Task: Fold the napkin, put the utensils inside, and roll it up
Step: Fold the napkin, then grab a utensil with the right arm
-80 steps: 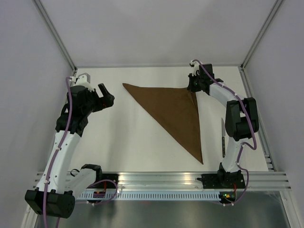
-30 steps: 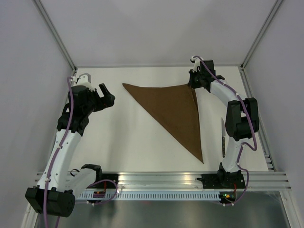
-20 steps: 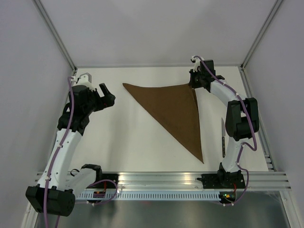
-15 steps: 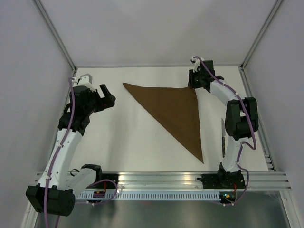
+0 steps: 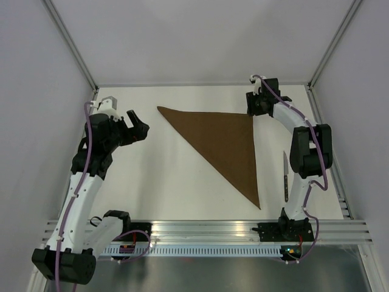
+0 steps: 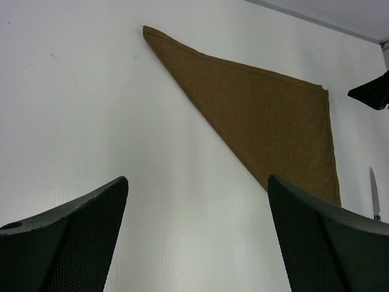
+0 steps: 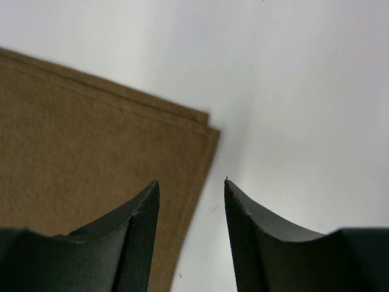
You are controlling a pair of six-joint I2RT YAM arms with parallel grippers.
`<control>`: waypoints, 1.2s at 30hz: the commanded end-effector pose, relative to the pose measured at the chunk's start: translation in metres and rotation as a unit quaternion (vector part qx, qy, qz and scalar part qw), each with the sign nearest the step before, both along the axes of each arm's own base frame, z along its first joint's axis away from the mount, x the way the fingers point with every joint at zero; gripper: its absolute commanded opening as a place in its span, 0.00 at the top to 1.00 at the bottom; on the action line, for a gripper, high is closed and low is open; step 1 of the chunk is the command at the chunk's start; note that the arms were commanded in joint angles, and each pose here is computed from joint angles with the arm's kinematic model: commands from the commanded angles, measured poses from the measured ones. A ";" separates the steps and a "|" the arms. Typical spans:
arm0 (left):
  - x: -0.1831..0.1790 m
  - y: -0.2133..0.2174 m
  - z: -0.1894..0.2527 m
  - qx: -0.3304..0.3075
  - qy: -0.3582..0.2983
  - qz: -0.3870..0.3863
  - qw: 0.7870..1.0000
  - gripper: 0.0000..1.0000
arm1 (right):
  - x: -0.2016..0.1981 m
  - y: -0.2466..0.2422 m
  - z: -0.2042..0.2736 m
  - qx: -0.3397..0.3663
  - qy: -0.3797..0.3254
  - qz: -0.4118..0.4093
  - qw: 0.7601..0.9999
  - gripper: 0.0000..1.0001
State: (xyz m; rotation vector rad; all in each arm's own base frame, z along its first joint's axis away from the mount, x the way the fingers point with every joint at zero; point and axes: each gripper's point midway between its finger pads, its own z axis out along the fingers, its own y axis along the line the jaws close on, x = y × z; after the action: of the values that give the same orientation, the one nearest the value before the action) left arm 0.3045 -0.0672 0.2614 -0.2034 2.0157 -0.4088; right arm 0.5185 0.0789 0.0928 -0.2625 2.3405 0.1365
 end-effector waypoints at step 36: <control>-0.028 -0.047 -0.025 -0.131 -0.023 -0.091 0.987 0.00 | -0.311 -0.138 -0.065 -0.090 0.350 0.086 0.928 0.42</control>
State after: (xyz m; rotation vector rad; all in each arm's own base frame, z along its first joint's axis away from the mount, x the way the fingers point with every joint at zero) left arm 0.2764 -0.1102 0.2274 -0.1505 1.9706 -0.7396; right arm 0.2297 -0.0499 0.0309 -0.5312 2.9561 0.1624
